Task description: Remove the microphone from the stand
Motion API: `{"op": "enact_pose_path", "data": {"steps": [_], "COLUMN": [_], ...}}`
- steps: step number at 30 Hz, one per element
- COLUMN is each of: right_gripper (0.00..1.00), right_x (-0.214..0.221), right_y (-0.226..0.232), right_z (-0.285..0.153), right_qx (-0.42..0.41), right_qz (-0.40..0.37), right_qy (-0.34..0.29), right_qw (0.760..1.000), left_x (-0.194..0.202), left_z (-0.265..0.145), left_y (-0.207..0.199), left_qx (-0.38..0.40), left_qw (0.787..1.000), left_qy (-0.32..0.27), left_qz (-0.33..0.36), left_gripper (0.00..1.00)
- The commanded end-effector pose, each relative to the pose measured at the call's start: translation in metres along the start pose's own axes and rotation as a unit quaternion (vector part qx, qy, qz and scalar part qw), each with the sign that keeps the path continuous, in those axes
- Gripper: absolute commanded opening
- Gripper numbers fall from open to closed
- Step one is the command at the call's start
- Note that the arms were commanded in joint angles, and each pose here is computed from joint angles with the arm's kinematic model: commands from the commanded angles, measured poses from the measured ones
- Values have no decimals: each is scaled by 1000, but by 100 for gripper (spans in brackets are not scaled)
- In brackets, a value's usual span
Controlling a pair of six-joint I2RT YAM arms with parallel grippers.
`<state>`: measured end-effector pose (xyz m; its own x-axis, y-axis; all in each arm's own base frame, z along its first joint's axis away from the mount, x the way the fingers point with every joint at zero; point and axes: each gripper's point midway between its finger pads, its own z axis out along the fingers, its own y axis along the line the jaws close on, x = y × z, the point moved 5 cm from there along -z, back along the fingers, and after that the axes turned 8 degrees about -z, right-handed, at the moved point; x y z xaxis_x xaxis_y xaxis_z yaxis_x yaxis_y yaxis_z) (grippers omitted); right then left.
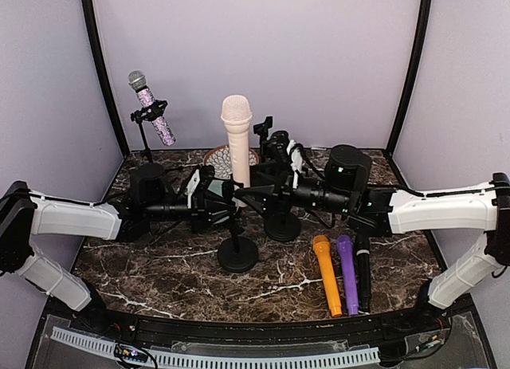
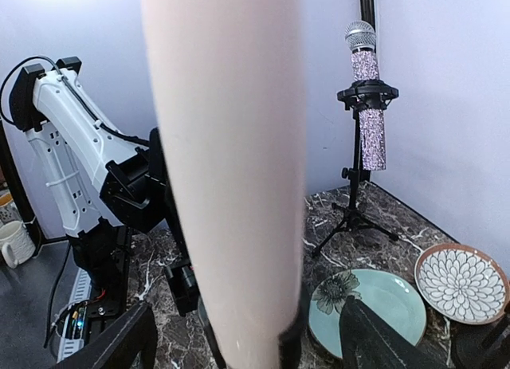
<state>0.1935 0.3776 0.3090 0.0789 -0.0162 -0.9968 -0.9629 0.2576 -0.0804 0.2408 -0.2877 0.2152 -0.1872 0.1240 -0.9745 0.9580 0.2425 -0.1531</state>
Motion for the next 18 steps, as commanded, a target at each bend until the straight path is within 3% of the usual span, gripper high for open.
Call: {"op": "enact_pose_path", "data": {"steps": [1, 10, 18], "right_gripper": [80, 75, 71], "right_x": [-2, 64, 90], "right_y": [-2, 2, 1], "right_z": [-18, -11, 10], "right_qx": [27, 35, 31], "right_qz": [39, 180, 222], "right_qy": [2, 105, 159], "right_qw": [999, 977, 961], "left_x": [-7, -14, -37], "left_z": [-17, -18, -31], "left_y": [6, -1, -10], "left_qx": [-90, -176, -181], "left_qw": [995, 982, 978], "left_qy": [-38, -72, -95], "left_qz": [16, -17, -28], "left_gripper": [0, 0, 0]}}
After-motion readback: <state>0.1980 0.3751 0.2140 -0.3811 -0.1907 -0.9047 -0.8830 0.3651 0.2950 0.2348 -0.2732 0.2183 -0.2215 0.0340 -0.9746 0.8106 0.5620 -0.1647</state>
